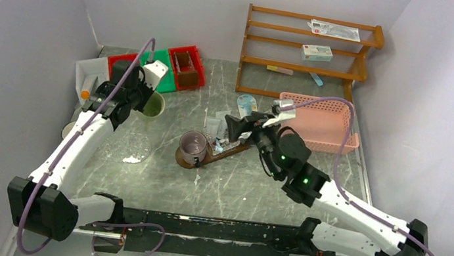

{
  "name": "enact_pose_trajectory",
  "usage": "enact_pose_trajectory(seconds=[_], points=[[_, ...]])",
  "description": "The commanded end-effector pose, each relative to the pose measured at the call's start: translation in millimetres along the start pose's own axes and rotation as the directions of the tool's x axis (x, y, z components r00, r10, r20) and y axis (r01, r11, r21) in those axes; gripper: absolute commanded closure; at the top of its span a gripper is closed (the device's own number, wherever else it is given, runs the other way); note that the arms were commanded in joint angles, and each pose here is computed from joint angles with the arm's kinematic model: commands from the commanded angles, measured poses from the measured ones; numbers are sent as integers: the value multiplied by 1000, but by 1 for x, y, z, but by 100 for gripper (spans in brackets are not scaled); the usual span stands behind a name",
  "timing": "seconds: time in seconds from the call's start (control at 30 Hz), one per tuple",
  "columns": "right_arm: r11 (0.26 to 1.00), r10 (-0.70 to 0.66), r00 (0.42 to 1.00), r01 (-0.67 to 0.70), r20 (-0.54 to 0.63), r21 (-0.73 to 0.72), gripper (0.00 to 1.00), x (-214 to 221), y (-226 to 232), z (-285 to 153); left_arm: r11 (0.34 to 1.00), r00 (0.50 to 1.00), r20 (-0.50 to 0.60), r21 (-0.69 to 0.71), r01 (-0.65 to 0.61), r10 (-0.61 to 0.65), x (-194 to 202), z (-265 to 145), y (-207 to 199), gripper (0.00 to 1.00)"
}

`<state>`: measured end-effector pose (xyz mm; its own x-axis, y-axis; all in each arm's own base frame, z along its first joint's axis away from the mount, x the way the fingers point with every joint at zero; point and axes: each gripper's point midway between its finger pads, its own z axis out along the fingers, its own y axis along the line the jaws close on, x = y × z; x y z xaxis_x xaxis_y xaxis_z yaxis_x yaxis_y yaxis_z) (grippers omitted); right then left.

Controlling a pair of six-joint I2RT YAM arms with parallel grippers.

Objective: Prepare toiletry sets of a toothbrush and toothpaste on the tray
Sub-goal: Pick up the cup from the storage box, then place the cup on the tray.

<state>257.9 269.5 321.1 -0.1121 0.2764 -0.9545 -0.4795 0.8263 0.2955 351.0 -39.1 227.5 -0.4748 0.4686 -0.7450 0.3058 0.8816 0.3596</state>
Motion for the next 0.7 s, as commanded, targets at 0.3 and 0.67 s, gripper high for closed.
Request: enact_pose_trajectory(seconds=[0.3, 0.67], points=[[997, -28, 997, 22, 77, 75, 9, -4, -42, -42, 972, 970, -98, 95, -214, 223, 76, 10, -20, 95], [997, -40, 996, 35, 79, 66, 8, 0, -45, -49, 970, 964, -150, 137, -199, 219, 109, 17, -19, 95]])
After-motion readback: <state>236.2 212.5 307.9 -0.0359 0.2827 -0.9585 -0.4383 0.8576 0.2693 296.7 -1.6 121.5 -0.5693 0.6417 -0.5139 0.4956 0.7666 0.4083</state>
